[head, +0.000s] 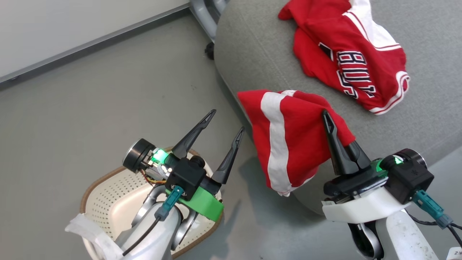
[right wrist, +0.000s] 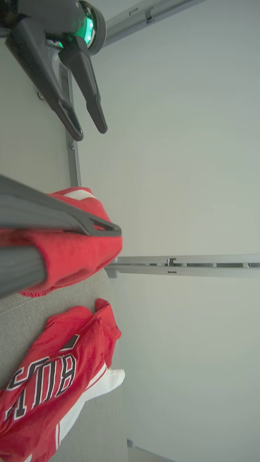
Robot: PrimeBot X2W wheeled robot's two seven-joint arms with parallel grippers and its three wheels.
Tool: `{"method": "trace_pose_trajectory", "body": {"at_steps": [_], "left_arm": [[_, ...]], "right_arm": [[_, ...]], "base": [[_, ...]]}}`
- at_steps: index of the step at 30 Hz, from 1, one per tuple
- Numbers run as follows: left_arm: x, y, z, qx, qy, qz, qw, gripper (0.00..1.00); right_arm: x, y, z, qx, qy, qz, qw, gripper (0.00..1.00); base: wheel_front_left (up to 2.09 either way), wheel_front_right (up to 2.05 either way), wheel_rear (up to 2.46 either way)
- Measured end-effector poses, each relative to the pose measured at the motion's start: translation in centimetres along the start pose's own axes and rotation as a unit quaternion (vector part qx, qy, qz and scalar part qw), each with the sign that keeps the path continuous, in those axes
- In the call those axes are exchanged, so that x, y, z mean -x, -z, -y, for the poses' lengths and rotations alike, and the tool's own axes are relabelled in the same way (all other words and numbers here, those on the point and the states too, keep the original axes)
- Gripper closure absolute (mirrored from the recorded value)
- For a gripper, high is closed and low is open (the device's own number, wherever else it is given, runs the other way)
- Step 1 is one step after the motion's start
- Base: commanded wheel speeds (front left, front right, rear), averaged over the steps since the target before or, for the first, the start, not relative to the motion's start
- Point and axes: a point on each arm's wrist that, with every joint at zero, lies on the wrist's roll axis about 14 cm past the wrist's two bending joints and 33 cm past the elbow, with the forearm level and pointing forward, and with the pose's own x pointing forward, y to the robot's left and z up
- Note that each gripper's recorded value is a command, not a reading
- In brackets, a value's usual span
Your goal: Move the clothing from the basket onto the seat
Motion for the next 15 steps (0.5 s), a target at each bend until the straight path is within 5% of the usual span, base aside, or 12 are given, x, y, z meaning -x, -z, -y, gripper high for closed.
{"method": "trace_pose_trajectory", "body": {"at_steps": [15], "left_arm": [[-3.6, 3.1, 4.9, 0.036, 0.107, -0.003, 0.994, 0.0]], "right_arm": [[3.4, -3.1, 7.6, 0.071, 0.125, 0.012, 0.99, 1.0]], "base": [[0.0, 0.0, 0.0]]}}
